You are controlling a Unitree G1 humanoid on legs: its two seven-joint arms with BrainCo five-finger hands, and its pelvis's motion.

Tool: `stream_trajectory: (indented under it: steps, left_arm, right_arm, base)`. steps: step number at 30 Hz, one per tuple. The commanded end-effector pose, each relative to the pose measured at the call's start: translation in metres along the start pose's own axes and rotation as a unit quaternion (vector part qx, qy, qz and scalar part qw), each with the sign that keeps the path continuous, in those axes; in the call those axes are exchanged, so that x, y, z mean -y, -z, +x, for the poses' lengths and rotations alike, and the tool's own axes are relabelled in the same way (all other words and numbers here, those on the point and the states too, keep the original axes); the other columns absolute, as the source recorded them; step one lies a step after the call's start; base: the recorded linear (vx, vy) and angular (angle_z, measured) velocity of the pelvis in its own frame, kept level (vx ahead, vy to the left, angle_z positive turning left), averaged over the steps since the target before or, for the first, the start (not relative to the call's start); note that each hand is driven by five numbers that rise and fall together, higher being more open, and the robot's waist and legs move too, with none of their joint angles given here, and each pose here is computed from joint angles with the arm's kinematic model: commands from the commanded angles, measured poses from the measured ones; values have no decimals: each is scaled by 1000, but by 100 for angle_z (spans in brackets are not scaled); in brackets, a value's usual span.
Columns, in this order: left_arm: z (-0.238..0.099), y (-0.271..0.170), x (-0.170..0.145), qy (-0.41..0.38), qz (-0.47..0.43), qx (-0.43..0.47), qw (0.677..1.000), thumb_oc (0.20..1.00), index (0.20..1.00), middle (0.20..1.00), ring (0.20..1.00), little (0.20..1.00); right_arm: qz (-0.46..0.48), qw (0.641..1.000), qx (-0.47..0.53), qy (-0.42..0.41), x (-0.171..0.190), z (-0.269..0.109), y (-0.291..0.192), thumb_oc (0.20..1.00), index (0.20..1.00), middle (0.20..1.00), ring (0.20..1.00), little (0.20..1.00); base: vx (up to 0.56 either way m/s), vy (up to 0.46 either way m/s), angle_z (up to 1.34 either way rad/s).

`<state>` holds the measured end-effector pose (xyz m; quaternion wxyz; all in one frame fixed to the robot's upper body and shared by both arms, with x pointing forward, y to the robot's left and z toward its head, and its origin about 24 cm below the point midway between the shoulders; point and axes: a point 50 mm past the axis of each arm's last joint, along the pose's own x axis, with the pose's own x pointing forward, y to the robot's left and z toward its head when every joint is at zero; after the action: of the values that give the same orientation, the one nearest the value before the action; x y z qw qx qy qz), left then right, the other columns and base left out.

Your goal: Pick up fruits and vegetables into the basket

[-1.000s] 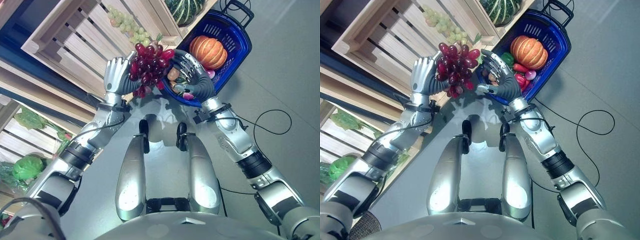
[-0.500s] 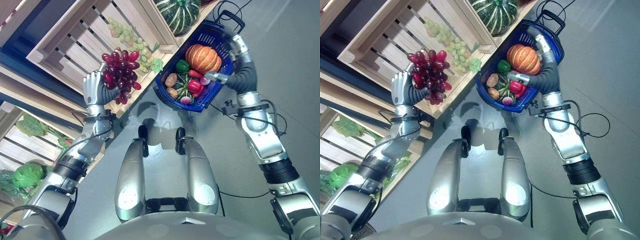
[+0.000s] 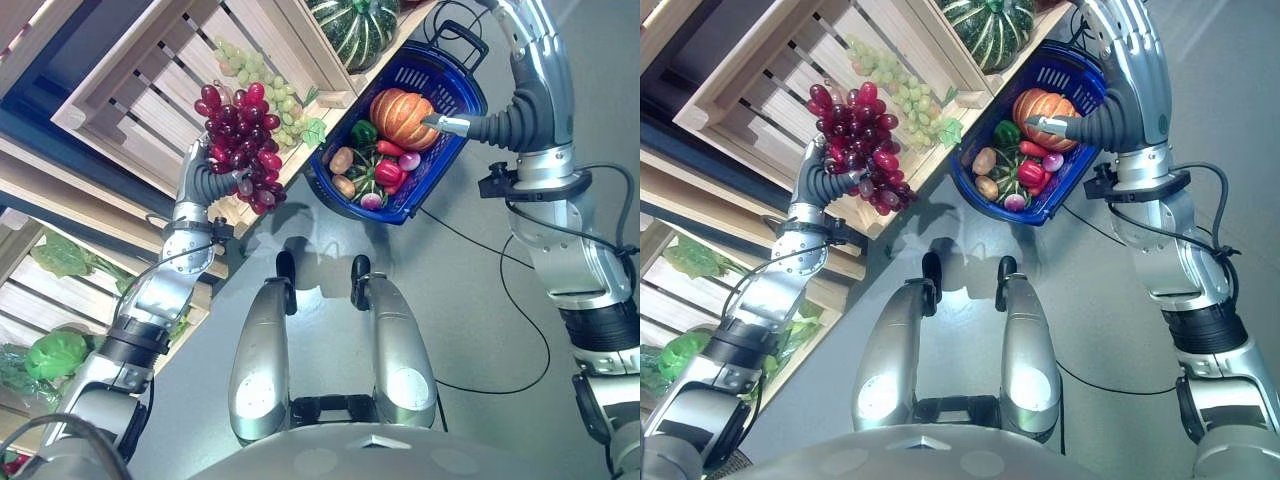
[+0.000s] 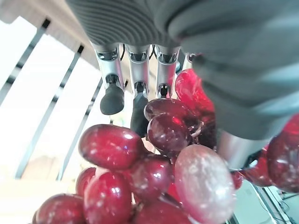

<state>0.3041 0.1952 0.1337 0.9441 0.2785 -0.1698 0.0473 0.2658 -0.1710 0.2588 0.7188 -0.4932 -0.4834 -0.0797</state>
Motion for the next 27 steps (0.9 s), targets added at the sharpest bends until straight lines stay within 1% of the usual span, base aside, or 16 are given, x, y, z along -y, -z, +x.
stream_trajectory:
  steps: [1,2,6,10,12,14,15,19,20,24,25,26,27]
  left_arm:
    - [2,-47,-28,-67,-3,133,989,200,200,200,200,200]
    - [3,-54,-34,-91,21,156,983,200,200,200,200,200]
    - [3,-65,-38,-135,64,193,970,200,200,200,200,200]
    - [5,-72,-35,-146,83,210,963,200,200,200,200,200]
    - [5,-74,-34,-152,78,216,961,200,200,200,200,200]
    - [5,-75,-32,-152,58,216,963,200,200,200,200,200]
    - [5,-75,-31,-148,30,211,966,200,200,200,200,200]
    - [5,-75,-29,-143,-38,198,969,200,200,200,200,200]
    - [5,-75,-28,-141,-66,197,968,200,200,200,200,200]
    - [2,-78,-27,-129,-132,195,963,200,200,200,200,200]
    - [2,-79,-26,-118,-160,194,961,200,200,200,200,200]
    - [1,-79,-26,-115,-166,194,960,200,200,200,200,200]
    - [-1,-81,-24,-97,-209,198,953,200,200,200,200,200]
  right_arm:
    - [24,999,39,5,15,13,-17,1000,1000,1000,1000,1000]
    - [92,996,10,-14,10,13,-15,1000,1000,1000,1000,1000]
    - [203,977,-52,-39,-8,9,-12,1000,1000,1000,1000,1000]
    - [258,963,-69,-29,-20,10,-17,1000,1000,1000,1000,1000]
    - [288,954,-81,-26,-24,11,-19,1000,1000,1000,1000,1000]
    - [299,950,-91,-23,-28,11,-20,1000,1000,1000,1000,1000]
    - [310,945,-100,-19,-31,12,-21,1000,1000,1000,1000,1000]
    - [343,931,-124,4,-36,8,-20,1000,1000,1000,1000,1000]
    - [366,921,-137,10,-38,6,-20,1000,1000,1000,1000,1000]
    - [420,892,-169,5,-47,-3,-18,1000,1000,1000,1000,1000]
    - [446,877,-180,-2,-51,-6,-19,1000,1000,1000,1000,1000]
    - [451,874,-182,-4,-52,-7,-19,1000,1000,1000,1000,1000]
    - [478,857,-190,-14,-58,-11,-21,1000,1000,1000,1000,1000]
  base:
    - [0,0,0]
    - [0,0,0]
    - [-12,-34,3]
    - [1,-41,3]
    - [19,-32,5]
    - [34,-9,6]
    - [13,-10,5]
    - [12,-2,1]
    - [0,0,0]
    - [16,25,2]
    - [0,0,0]
    - [16,36,-1]
    - [0,0,0]
